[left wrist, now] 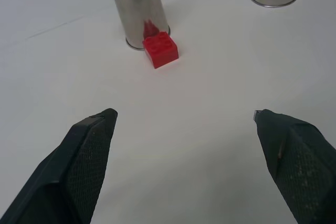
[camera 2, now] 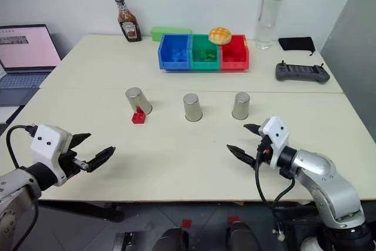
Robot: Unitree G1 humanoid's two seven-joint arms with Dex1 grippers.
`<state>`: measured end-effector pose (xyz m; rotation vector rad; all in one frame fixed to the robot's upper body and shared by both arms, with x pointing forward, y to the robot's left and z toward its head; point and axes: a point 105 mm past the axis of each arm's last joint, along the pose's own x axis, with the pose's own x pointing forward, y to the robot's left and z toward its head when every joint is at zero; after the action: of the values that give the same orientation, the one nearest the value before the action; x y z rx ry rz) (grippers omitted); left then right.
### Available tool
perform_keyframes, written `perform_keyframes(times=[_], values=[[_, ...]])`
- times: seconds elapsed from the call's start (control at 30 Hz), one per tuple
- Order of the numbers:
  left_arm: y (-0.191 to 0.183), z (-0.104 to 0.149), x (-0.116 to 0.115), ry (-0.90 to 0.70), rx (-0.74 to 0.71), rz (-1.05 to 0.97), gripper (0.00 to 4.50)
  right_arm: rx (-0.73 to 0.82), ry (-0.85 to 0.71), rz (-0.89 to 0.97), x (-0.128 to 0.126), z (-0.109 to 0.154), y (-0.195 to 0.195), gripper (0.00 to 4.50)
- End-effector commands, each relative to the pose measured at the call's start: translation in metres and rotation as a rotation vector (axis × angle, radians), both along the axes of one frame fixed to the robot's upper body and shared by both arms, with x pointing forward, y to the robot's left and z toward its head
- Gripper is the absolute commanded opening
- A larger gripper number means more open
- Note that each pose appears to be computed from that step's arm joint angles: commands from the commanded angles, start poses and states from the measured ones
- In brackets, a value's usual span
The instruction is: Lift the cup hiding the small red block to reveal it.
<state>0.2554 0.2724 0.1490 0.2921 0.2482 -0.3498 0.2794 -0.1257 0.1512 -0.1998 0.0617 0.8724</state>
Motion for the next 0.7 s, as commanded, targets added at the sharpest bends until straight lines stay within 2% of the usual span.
perform_keyframes(times=[0.03, 0.7], values=[[-0.004, 0.013, 0.0, -0.04, 0.001, -0.032, 4.45, 0.008, -0.052, 0.002, -0.002, 0.014, 0.001, 4.5], [0.008, 0.019, 0.001, -0.058, 0.023, 0.039, 4.45, -0.005, -0.052, -0.018, -0.002, 0.016, -0.005, 4.5]])
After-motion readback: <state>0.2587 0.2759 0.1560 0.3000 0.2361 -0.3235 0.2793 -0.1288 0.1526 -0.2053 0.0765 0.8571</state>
